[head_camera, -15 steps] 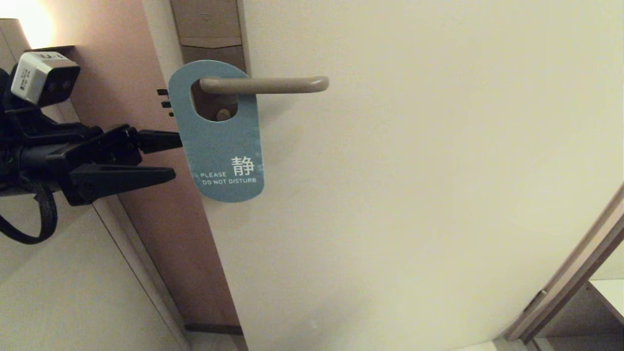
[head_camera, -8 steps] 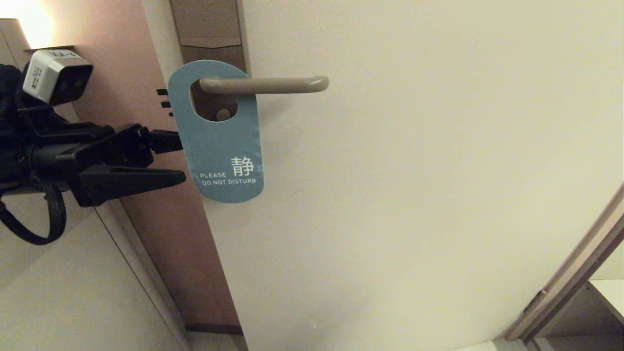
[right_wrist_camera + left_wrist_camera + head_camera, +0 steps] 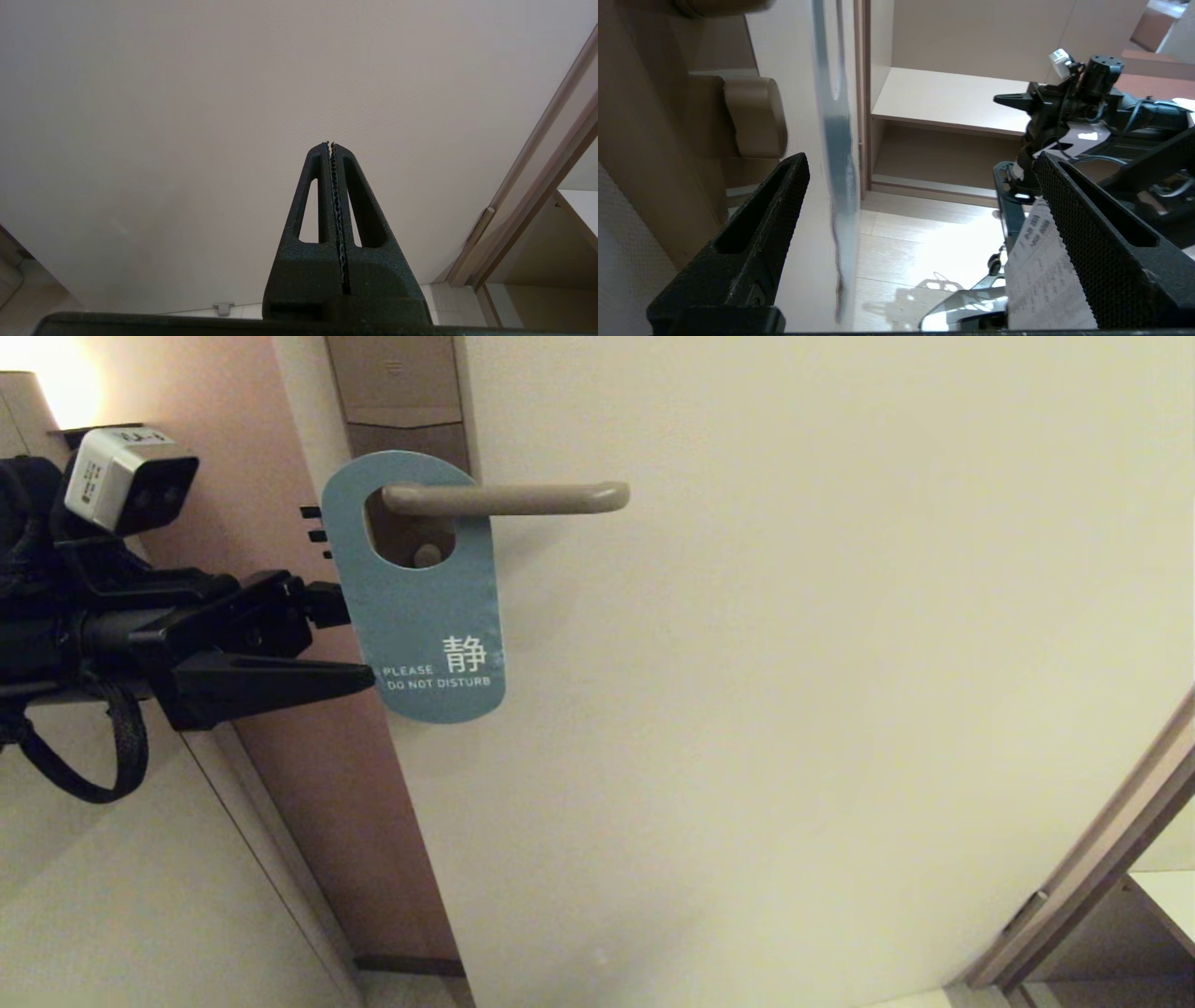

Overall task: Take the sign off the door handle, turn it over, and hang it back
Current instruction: Take down the sign

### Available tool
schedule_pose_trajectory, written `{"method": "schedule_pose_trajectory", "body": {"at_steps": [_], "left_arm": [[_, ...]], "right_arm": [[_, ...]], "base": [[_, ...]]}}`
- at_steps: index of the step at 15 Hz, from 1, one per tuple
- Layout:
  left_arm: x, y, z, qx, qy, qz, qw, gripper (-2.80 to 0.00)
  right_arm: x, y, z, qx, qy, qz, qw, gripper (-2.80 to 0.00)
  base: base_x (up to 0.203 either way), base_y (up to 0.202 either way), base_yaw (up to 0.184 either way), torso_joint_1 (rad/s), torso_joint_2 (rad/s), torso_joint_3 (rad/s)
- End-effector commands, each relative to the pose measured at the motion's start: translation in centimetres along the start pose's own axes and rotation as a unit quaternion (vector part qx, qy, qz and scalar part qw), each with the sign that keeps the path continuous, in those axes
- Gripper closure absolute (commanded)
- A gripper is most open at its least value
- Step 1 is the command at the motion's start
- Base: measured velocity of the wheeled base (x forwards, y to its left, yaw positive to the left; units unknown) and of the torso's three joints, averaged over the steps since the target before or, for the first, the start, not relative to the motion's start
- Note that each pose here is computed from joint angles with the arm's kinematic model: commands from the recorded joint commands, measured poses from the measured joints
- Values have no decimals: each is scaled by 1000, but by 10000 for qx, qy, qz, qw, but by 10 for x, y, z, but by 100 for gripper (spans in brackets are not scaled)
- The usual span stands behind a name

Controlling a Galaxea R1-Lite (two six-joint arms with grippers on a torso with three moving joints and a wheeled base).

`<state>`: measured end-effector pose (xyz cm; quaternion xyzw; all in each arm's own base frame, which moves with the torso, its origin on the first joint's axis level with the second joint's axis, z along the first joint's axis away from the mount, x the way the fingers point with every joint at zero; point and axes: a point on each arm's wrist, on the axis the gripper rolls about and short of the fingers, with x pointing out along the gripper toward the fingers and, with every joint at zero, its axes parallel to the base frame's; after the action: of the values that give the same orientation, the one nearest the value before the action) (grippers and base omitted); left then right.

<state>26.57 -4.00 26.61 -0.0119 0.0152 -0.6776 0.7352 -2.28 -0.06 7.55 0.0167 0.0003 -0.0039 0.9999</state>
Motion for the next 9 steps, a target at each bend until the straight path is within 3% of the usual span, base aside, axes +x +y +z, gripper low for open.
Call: {"method": "schedule_pose_trajectory", "body": {"at_steps": [1, 9], "left_arm": [[5, 2, -1, 47, -5, -107, 9999, -280], [22, 0, -2, 85, -2, -277, 9996, -280]], "right_arm": [[0, 0, 0, 2, -3, 0, 10000, 0], [0, 0, 0, 2, -3, 0, 10000, 0]], "base": [[0, 0, 0, 0, 0, 0], [0, 0, 0, 0, 0, 0]]}}
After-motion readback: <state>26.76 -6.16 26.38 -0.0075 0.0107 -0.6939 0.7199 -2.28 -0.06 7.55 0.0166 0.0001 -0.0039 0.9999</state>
